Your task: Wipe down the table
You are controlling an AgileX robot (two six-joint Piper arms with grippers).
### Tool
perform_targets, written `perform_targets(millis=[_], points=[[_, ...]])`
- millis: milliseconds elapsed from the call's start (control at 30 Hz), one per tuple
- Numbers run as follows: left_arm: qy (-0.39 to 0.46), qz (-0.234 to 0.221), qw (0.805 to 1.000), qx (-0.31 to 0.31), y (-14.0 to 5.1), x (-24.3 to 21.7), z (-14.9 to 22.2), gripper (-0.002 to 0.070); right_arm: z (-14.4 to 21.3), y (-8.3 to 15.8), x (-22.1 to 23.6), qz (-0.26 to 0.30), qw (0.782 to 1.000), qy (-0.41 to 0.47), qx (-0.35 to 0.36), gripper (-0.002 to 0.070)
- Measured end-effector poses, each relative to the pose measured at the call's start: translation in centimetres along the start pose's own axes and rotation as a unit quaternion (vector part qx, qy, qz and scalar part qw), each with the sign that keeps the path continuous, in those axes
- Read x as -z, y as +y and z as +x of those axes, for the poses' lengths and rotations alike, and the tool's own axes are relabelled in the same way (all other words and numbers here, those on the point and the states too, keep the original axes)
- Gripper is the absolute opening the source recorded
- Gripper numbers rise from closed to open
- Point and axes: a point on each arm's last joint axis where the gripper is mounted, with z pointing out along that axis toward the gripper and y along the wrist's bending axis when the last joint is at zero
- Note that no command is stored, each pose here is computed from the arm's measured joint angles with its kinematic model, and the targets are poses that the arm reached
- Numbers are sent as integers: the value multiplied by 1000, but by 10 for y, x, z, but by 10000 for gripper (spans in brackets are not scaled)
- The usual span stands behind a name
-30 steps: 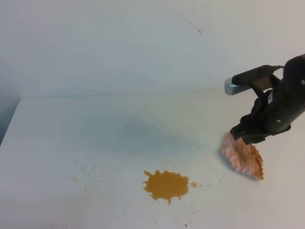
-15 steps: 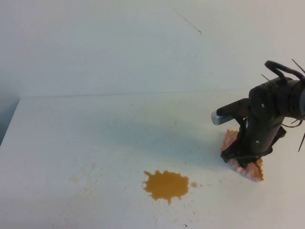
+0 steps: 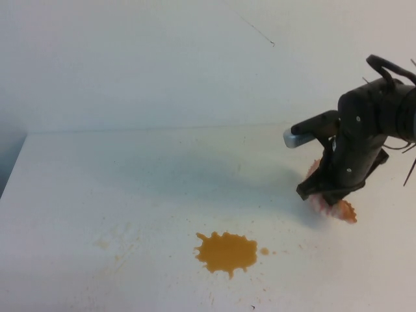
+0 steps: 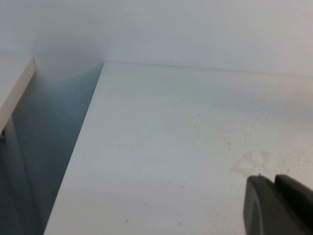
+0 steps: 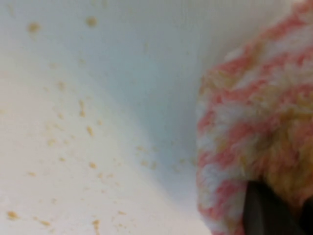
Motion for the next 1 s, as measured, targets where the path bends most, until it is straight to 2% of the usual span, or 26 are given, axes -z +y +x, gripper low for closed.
perform_targets(millis=[167, 333, 567, 733, 1000], points=[[0, 0, 1000, 0, 0, 0, 0, 0, -19, 24, 42, -3, 998, -63, 31, 34], [0, 0, 1000, 0, 0, 0, 0, 0, -21, 70, 55, -21, 993, -79, 80, 34], [0, 0, 1000, 0, 0, 0, 0, 0, -12, 126, 16, -33, 989, -22, 144, 34], [0, 0, 1000, 0, 0, 0, 0, 0, -3, 142, -18, -34, 987, 34, 153, 34], [0, 0, 1000, 0, 0, 0, 0, 0, 0, 166, -17, -63, 986, 23, 152, 34]])
